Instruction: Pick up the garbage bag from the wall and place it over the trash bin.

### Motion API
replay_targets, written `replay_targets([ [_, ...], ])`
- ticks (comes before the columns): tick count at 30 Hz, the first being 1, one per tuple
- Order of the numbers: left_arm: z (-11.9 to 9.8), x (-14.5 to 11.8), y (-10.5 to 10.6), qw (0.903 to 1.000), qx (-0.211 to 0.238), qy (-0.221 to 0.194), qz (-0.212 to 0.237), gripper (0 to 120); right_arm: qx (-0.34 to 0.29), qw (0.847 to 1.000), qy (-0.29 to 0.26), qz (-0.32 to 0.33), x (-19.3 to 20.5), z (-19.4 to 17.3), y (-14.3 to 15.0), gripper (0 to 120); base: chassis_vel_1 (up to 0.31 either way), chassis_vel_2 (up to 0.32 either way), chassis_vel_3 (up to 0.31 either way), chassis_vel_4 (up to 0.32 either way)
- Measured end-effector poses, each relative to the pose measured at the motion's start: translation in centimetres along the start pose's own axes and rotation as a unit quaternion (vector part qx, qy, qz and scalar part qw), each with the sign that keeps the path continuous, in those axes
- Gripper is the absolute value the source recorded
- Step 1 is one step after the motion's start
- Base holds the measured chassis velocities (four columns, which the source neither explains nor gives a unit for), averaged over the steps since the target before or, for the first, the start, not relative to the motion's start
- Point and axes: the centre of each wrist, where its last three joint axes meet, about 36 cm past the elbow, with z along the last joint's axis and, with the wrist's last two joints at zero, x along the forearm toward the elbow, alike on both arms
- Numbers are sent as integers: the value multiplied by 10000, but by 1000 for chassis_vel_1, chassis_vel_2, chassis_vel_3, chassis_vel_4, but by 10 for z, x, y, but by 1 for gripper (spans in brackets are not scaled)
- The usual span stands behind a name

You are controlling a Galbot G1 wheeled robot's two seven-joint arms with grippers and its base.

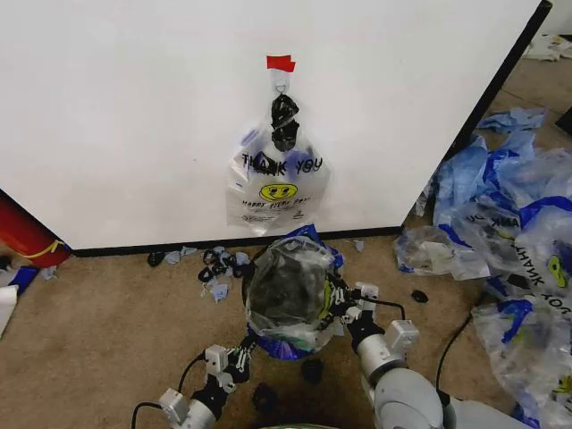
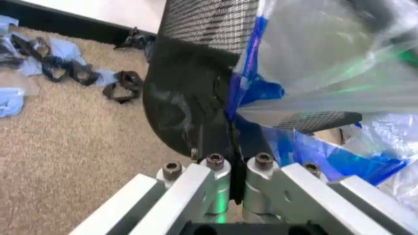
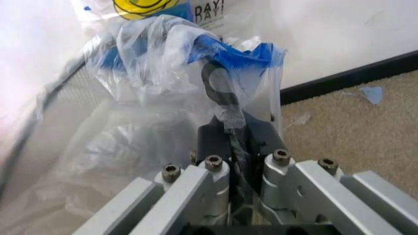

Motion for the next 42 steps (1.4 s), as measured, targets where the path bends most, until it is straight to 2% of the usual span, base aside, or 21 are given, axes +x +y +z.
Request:
replay_targets([
  [19, 1, 1, 4, 9999, -57, -52, -85, 0, 3, 10000, 31, -18, 8, 1, 0, 1, 0, 0, 0, 0],
  [22, 0, 1, 3, 9999, -77, -74, -91, 4, 56, 10000, 34, 18, 5, 4, -3, 1, 0, 0, 0, 0],
  [26, -4, 2, 0, 9998, -147, -107, -77, 22, 143, 9998, 38, 91, 0, 9, -9, 1, 0, 0, 0, 0],
  [28, -5, 3, 0, 9998, -152, -109, -75, 26, 161, 9998, 34, 105, -1, 10, -11, 1, 0, 0, 0, 0],
  [33, -8, 4, 0, 9997, -183, -110, -106, 46, 192, 9997, 24, 125, -2, 11, -13, 1, 0, 0, 0, 0],
  [34, -8, 4, 0, 9997, -183, -110, -106, 46, 192, 9997, 24, 125, -2, 11, -13, 1, 0, 0, 0, 0],
  [39, -21, 8, 1, 9993, -293, -126, -217, 70, 291, 9994, 1, 167, -5, 17, -19, 1, 0, 0, 0, 0],
  [40, -21, 8, 1, 9993, -293, -126, -217, 70, 291, 9994, 1, 167, -5, 17, -19, 1, 0, 0, 0, 0],
  [42, -27, 9, 1, 9990, -342, -122, -257, 79, 324, 9993, -16, 201, -7, 19, -23, 1, 0, 0, 0, 0],
])
